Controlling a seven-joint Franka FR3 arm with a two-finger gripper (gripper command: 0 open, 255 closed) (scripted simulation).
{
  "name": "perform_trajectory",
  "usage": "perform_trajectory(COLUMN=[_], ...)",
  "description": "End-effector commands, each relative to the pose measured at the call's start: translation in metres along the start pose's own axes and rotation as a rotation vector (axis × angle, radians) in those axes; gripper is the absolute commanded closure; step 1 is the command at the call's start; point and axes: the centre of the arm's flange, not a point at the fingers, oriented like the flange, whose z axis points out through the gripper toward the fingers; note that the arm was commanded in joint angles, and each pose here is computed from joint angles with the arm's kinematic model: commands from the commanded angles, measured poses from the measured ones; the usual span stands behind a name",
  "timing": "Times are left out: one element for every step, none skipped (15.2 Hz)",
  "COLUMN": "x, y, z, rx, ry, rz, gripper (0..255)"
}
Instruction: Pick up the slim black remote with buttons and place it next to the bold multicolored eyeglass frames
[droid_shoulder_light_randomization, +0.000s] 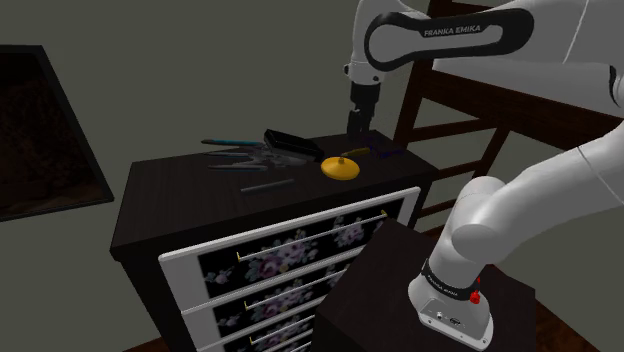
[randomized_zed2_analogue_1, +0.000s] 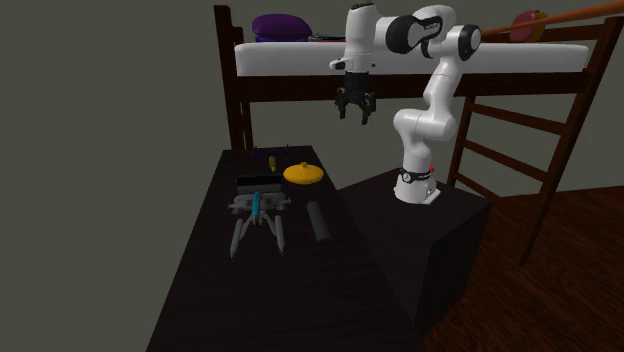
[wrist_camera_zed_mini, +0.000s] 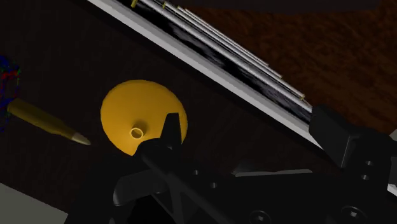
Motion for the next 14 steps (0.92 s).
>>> perform_trajectory(x=[0.022, 0.033, 0.044, 0.055, 0.065, 0.076, 0.087, 0.097, 0.108, 0.118, 0.129, 0.139, 0.149, 0.159], y=[0.0, -0.001, -0.002, -0.004, -0.006, -0.008, -0.011, -0.013, -0.016, -0.02, -0.024, -0.028, -0.032, -0.037], z=[0.014, 0.02, 0.027, 0.033, 0.04, 0.046, 0.052, 0.059, 0.065, 0.071, 0.078, 0.084, 0.09, 0.096], rx=[-0.004, -0.005, -0.006, -0.008, -0.009, -0.01, -0.012, -0.013, -0.014, -0.016, -0.017, -0.018, -0.02, -0.021], ry=[0.01, 0.014, 0.018, 0.021, 0.025, 0.029, 0.033, 0.037, 0.041, 0.045, 0.049, 0.053, 0.057, 0.061], rz=[-0.065, -0.097, -0.128, -0.16, -0.191, -0.223, -0.254, -0.286, -0.317, -0.348, -0.38, -0.411, -0.443, -0.474], gripper=[0, 0, 0, 0, 0, 0, 0, 0, 0, 0, 0, 0, 0, 0])
